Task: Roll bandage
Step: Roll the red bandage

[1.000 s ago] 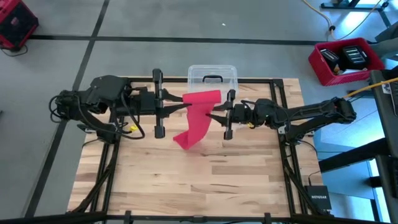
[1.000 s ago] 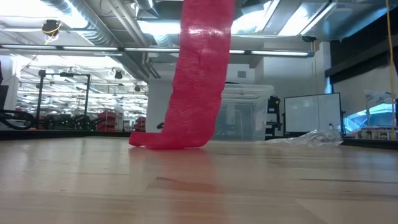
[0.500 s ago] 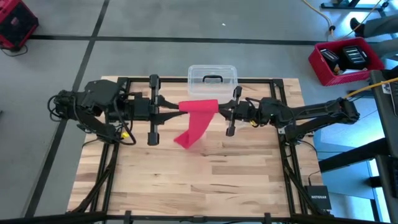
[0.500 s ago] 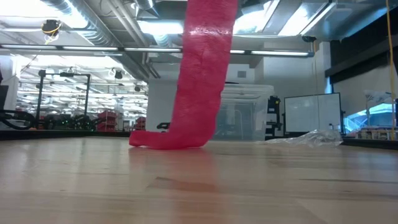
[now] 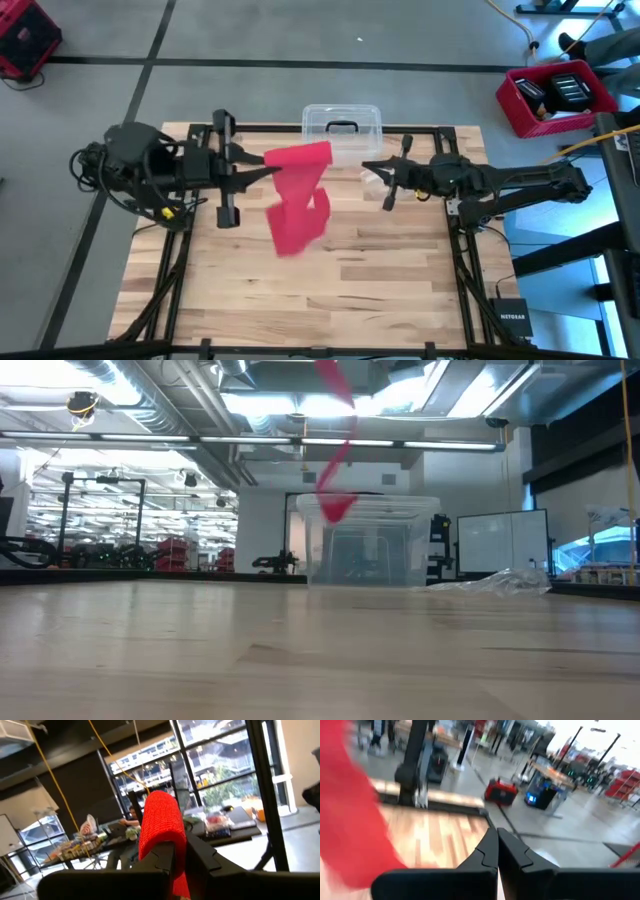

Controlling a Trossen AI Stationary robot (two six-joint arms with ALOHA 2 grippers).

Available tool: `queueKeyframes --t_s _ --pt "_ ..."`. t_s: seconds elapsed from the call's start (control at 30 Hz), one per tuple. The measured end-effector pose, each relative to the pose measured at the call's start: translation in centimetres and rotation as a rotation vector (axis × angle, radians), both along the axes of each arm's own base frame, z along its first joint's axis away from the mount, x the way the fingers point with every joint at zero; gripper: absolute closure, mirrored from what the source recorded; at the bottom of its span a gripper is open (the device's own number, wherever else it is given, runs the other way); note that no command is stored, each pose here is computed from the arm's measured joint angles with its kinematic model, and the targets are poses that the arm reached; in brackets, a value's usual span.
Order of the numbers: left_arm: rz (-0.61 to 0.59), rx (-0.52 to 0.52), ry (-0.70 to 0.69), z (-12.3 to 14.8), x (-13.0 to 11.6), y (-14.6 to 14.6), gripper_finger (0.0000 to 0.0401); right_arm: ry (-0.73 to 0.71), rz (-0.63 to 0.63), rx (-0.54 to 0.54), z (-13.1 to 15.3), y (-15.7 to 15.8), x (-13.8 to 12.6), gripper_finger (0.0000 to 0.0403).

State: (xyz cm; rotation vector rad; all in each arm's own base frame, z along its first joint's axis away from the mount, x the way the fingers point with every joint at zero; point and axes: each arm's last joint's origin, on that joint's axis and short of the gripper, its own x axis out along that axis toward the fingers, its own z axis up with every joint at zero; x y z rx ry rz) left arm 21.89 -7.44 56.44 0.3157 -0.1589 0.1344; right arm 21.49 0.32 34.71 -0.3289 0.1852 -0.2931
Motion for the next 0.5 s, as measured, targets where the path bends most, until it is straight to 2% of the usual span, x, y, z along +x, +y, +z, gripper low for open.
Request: queueKeyframes --t_s 0.13,0.27,0.4,0.5 --pt "0.012 -0.007 -0.02 0.23 -0.09 0.3 0.0384 0.047 0.04 0.037 -0.53 0.12 -0.07 0.0401" --pt "0.017 -0.005 -0.01 0.12 0.02 0.38 0.0384 0.036 0.128 0.136 -0.69 0.42 0.16 0.0391" --pt "0.021 0.015 -0.009 0.12 0.08 0.35 0.0384 0.038 0.157 0.211 -0.91 0.56 0.34 0.0357" --pt "0.021 0.016 -0.008 0.1 0.11 0.35 0.0384 0.056 0.157 0.245 -1.2 0.59 0.42 0.0313"
